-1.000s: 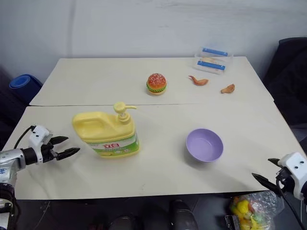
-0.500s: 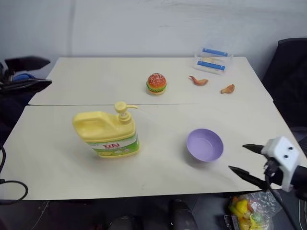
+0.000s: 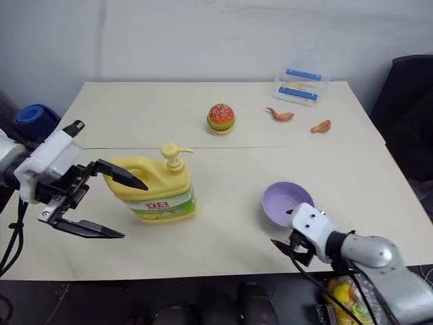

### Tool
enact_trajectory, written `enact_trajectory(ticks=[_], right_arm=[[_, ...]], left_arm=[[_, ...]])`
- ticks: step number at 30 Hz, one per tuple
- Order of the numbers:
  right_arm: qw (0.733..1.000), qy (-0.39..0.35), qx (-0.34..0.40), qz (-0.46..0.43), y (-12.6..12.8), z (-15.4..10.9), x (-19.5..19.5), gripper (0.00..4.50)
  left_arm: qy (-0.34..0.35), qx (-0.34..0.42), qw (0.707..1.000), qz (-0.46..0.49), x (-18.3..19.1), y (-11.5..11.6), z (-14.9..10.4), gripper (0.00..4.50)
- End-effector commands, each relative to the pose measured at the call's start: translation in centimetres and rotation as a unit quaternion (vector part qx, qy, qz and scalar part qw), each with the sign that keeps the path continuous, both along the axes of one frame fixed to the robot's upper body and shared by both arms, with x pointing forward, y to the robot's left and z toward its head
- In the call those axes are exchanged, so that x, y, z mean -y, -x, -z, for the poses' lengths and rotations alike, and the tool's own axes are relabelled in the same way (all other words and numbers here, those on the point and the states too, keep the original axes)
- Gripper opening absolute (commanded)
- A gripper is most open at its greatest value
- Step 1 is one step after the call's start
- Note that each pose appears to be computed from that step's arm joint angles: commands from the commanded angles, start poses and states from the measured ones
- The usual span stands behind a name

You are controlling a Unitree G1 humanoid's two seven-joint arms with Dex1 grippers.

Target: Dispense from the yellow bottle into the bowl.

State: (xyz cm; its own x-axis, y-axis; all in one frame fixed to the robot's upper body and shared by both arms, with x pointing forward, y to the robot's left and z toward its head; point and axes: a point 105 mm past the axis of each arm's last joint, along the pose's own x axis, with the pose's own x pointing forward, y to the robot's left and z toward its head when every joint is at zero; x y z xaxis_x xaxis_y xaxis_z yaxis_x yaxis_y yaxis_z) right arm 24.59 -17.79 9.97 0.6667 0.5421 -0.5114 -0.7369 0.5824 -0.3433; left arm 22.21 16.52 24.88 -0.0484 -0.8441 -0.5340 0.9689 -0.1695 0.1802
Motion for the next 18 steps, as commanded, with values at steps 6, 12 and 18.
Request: enact_trajectory(ticks=[6, 12, 18], right_arm=[[1.0, -0.001, 0.014, 0.023, -2.0, 2.3, 0.1, 3.87], [1.0, -0.017, 0.019, 0.008, -2.1, 2.1, -0.5, 1.78], [1.0, -0.006, 0.019, 0.002, -2.3, 2.5, -0.6, 0.79]], left_arm=[[0.004, 0.024, 0.999, 0.023, 0.4, -0.4, -0.4, 4.5], [0.007, 0.033, 0.999, 0.016, 0.4, -0.8, -0.6, 4.5], [0.019, 0.037, 0.999, 0.019, 0.9, -1.0, -1.1, 4.5]])
